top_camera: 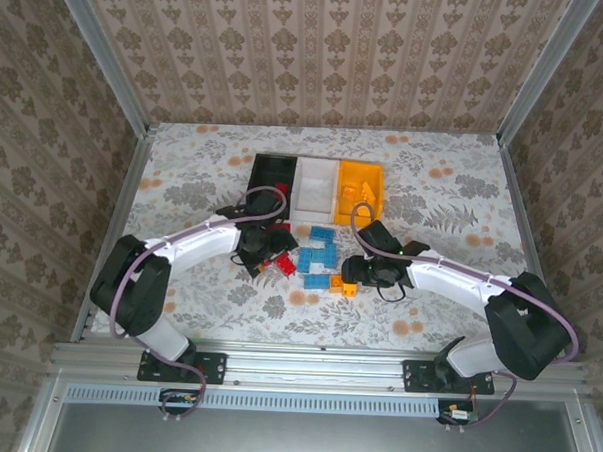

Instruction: Sort the legos into containers by color

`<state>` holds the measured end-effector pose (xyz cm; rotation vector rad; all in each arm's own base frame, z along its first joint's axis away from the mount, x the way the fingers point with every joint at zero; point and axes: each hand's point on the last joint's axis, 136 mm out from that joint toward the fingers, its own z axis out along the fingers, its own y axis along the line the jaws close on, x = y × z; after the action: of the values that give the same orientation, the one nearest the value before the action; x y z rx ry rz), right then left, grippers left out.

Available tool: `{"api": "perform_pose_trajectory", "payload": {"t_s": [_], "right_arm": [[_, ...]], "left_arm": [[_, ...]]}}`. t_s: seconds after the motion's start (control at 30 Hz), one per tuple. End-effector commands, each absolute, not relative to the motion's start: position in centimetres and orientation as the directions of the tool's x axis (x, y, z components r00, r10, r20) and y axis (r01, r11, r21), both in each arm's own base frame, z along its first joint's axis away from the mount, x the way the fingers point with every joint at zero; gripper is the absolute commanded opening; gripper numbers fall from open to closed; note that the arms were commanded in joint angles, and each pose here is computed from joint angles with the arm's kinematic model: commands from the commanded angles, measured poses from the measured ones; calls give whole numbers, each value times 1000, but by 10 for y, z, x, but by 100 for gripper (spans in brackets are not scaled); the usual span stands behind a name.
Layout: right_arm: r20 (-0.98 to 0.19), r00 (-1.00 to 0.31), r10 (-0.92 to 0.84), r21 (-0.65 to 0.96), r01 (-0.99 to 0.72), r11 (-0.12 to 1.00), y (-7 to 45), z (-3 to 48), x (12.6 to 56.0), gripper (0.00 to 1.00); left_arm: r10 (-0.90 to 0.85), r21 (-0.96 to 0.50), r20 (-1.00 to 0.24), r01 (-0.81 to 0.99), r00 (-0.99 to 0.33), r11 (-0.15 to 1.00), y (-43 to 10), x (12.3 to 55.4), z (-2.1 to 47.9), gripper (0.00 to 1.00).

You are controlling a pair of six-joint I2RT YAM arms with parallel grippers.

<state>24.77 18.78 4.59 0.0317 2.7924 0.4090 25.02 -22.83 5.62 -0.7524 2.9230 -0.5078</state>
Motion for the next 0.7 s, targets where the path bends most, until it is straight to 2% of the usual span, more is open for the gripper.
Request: {"api": "perform_pose_trajectory", "payload": {"t_s": [0.0,0.4,0.5,0.57,0.67], "right_arm": [[-298,-953,47,295,-45,955,194,43,246,62],[-310,-949,48,291,-47,956,189,38,243,61],[-312,-949,53,294,-43,955,189,37,242,61],[-311,-949,52,291,-43,956,188,37,242,61],[-315,-948,52,285,-43,957,187,39,243,61]], "left_arm": [[-509,-335,16,-484,-861,808,-238,254,56,86],[-514,-314,59,-505,-855,804,-244,256,30,70],[-511,-314,57,-501,-858,806,-244,256,27,60],[-511,-312,57,-501,-858,807,-243,256,26,58],[-508,-315,55,-498,-859,808,-242,256,24,46]]}}
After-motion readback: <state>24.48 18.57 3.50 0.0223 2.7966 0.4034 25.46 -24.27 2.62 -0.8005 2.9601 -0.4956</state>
